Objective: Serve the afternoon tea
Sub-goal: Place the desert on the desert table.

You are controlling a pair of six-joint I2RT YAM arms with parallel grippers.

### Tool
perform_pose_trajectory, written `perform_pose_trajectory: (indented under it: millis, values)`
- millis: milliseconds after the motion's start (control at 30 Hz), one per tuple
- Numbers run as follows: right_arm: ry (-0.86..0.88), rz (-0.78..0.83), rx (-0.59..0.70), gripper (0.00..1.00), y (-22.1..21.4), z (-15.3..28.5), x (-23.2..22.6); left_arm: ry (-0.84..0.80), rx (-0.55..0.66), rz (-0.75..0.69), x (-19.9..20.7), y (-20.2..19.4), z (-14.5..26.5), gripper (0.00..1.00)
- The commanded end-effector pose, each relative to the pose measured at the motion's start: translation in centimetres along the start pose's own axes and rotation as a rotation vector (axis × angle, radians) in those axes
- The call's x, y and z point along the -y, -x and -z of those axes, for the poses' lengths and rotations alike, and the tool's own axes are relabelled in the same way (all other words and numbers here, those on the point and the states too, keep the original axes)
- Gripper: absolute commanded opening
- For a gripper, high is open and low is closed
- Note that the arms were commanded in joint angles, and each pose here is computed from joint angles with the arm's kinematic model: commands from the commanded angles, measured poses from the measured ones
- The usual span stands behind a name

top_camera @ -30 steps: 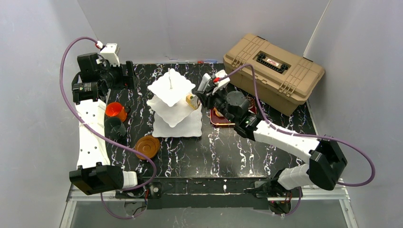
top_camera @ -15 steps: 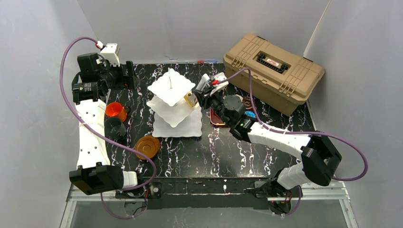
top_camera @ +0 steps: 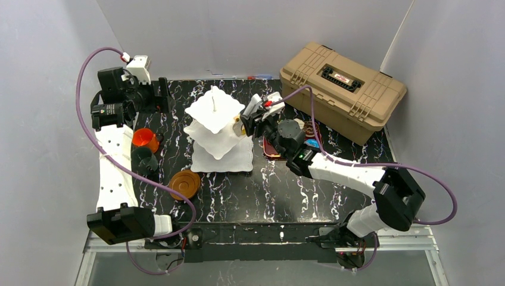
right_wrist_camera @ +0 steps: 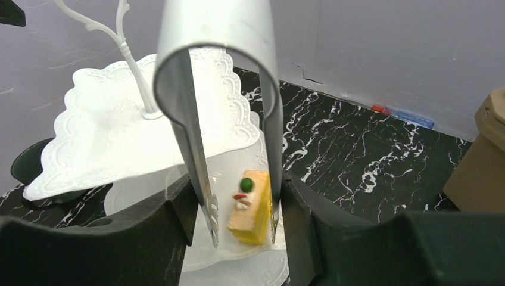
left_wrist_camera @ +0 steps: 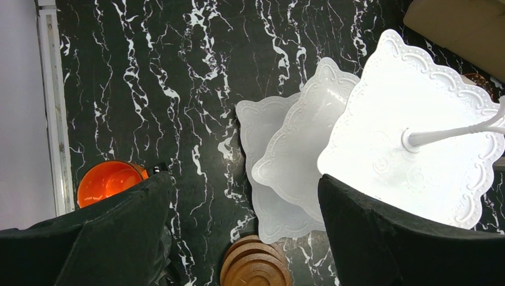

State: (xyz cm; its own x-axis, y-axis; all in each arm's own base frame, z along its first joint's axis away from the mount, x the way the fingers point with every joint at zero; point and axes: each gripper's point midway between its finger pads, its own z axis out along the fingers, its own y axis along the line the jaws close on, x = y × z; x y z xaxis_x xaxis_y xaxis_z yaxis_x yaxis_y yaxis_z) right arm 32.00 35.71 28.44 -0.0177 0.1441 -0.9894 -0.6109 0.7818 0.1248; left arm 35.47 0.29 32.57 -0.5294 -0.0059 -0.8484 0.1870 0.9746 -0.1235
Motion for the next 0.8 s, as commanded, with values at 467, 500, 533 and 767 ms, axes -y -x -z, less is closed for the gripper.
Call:
perform_pose_trajectory:
  millis: [467,500,533,767]
  values:
    - [-0.053,-0.012,0.125,0.61,6.9,3.6,1.4,-0.009,0.011,-0.005,0.3,-0.1,0.7,0.91]
    - [-0.065,-0.005,0.119,0.61,7.0,4.1,1.7,-0.008,0.012,-0.007,0.3,-0.1,0.8,0.91]
    - [-0.078,0.002,0.115,0.61,7.2,4.5,2.1,-0.009,0.011,-0.007,0.3,-0.1,0.7,0.91]
    - [-0.163,0.039,0.069,0.62,6.5,7.3,4.7,-0.007,0.009,-0.014,0.3,-0.2,0.7,0.91]
